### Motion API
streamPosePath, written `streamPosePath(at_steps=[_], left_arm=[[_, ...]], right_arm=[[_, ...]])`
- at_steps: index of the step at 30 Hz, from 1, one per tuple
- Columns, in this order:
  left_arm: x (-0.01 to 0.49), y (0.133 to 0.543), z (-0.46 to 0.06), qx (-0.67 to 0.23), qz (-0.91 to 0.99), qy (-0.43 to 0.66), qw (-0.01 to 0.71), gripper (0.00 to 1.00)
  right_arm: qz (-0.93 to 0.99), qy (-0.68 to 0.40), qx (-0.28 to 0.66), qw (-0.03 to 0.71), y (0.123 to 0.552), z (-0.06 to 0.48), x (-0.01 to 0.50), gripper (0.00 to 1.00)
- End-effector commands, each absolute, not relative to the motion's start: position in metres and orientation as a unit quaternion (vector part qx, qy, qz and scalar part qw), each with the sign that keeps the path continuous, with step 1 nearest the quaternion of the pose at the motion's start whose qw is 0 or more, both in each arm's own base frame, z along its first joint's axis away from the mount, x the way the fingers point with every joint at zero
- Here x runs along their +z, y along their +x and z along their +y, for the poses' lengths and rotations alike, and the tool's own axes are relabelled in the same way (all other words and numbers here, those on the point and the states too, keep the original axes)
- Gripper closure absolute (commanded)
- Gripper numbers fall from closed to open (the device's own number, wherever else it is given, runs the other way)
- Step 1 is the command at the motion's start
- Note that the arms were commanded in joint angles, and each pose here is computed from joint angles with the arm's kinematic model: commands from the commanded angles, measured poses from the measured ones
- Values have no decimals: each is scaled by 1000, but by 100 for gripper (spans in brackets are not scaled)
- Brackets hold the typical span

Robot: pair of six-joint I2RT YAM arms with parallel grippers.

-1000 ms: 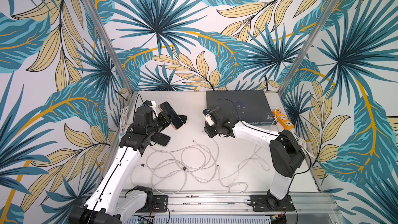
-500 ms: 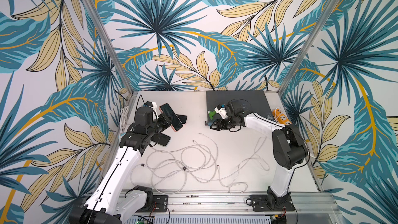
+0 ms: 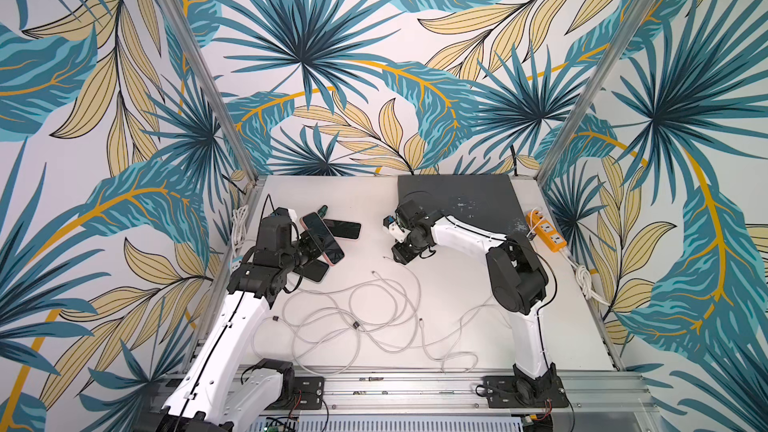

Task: Plug the charging cable into the phone
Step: Pick up the charging cable from the center of the board.

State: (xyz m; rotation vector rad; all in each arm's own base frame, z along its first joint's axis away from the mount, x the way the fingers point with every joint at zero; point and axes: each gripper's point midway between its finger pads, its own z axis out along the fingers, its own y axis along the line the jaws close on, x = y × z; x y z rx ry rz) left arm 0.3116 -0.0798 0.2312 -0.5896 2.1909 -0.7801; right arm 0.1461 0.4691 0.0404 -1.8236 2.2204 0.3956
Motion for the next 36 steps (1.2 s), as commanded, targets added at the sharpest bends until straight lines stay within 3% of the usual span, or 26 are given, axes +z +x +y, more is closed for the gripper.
streamPosePath(at_steps=[1, 7, 11, 16, 25, 31, 36], left_arm=[[245, 313, -75, -312, 838, -223, 388, 100], [242, 313, -74, -315, 839, -222, 385, 100], [241, 313, -76, -319, 839, -219, 382, 100], [237, 311, -78, -324, 841, -214, 377, 100], [229, 311, -100, -378, 835, -166, 364, 100], [227, 310, -110, -406, 825, -142, 366, 100], [208, 309, -97, -367, 843, -182, 348, 100]], right_arm=[[747, -644, 117, 117, 155, 468, 39, 52], [745, -646, 154, 71, 142, 483, 38, 53], [757, -610, 234, -5, 119, 490, 46, 53], [766, -558, 317, -42, 112, 497, 74, 53], [809, -479, 332, -75, 124, 473, 82, 57], [829, -514, 217, -27, 138, 454, 52, 56], [800, -585, 124, 51, 148, 458, 39, 56]])
